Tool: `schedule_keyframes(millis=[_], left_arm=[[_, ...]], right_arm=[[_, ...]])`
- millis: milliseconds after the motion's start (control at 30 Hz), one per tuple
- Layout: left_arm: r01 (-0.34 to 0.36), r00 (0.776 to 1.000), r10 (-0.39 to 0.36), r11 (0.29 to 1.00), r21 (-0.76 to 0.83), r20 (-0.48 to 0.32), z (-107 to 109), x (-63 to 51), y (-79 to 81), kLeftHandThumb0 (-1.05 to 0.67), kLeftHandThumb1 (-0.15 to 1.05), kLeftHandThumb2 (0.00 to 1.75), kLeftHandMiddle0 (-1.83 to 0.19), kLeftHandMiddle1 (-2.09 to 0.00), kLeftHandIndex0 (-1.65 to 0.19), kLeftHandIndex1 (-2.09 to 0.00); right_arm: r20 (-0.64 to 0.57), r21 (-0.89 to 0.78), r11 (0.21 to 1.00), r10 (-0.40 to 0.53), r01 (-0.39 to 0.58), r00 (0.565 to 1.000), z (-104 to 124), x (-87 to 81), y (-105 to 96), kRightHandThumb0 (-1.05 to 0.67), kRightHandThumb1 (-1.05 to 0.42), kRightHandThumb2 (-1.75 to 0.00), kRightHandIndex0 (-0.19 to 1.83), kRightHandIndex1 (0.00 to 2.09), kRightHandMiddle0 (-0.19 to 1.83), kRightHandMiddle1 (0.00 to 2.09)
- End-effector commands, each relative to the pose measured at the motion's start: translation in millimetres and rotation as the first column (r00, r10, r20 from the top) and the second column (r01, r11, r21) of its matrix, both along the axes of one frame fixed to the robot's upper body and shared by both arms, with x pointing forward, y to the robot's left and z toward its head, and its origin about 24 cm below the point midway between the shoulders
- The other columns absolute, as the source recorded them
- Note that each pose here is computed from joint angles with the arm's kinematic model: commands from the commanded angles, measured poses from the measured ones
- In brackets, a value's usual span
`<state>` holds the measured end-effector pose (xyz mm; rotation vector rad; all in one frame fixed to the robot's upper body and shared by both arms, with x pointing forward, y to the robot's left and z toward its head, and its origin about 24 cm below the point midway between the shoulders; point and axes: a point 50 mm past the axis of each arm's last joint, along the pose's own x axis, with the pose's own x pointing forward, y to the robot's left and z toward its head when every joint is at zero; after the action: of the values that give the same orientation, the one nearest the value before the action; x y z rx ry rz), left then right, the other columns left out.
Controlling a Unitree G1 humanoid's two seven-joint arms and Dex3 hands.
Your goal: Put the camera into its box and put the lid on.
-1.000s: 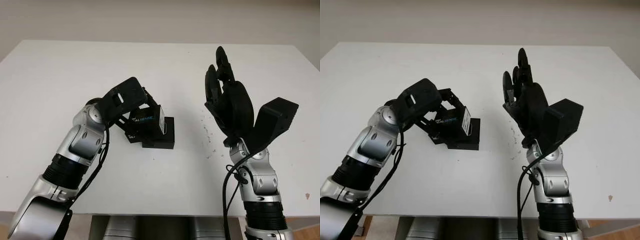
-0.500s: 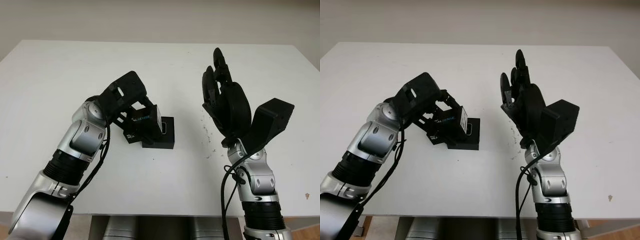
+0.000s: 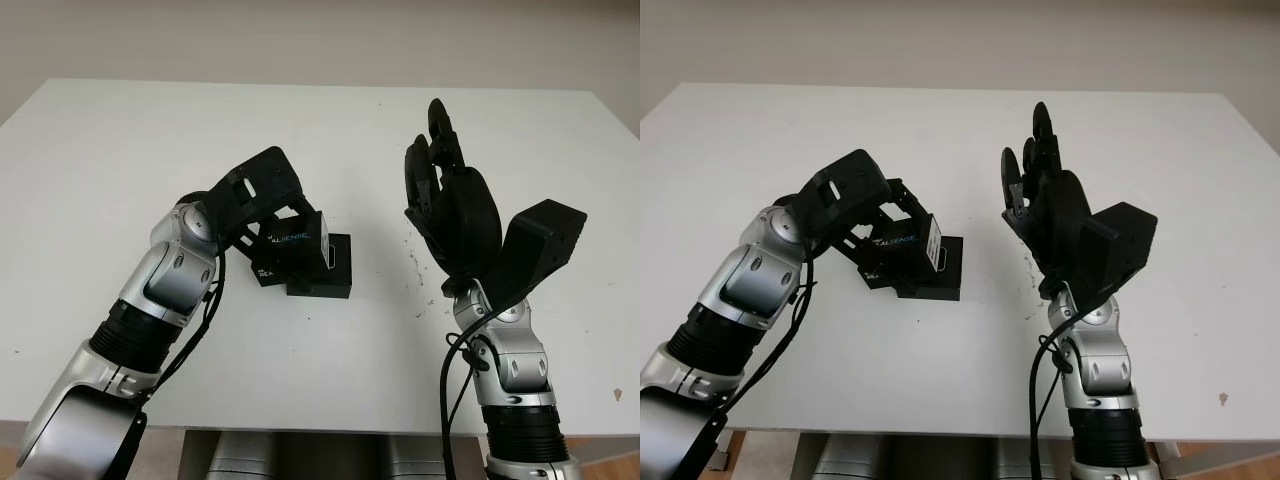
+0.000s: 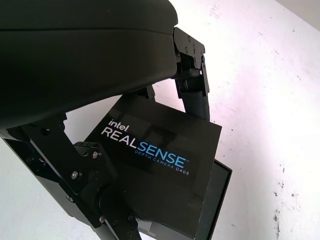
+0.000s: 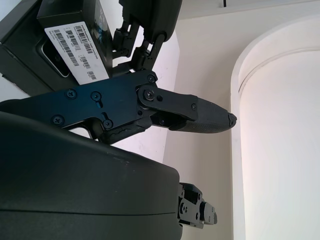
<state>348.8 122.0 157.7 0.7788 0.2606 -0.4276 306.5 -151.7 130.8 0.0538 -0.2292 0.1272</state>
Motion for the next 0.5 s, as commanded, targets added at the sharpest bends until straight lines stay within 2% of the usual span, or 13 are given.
schedule_keyframes(millis=[0,467], left_arm=[[0.072,0.997,-0.072,0.997,-0.031,-0.004,-1,-5.9,-18.1,-0.15,0.89,0.05,-0.51,-1.59,-0.39,-1.65],[0.092,0.993,-0.082,0.987,-0.13,0.083,1,-10.0,-35.5,-0.16,0.89,0.06,-0.47,-1.67,-0.32,-1.7]], right_arm=[[0.027,0.003,1.0,0.002,-0.002,1.0,4,-1.4,1,-0.66,-1.05,-0.58,-0.16,0.05,-0.12,0.07],[0.026,0.013,1.0,0.005,-0.006,1.0,4,-0.3,3,-0.66,-1.05,-0.56,-0.15,0.06,-0.1,0.07]])
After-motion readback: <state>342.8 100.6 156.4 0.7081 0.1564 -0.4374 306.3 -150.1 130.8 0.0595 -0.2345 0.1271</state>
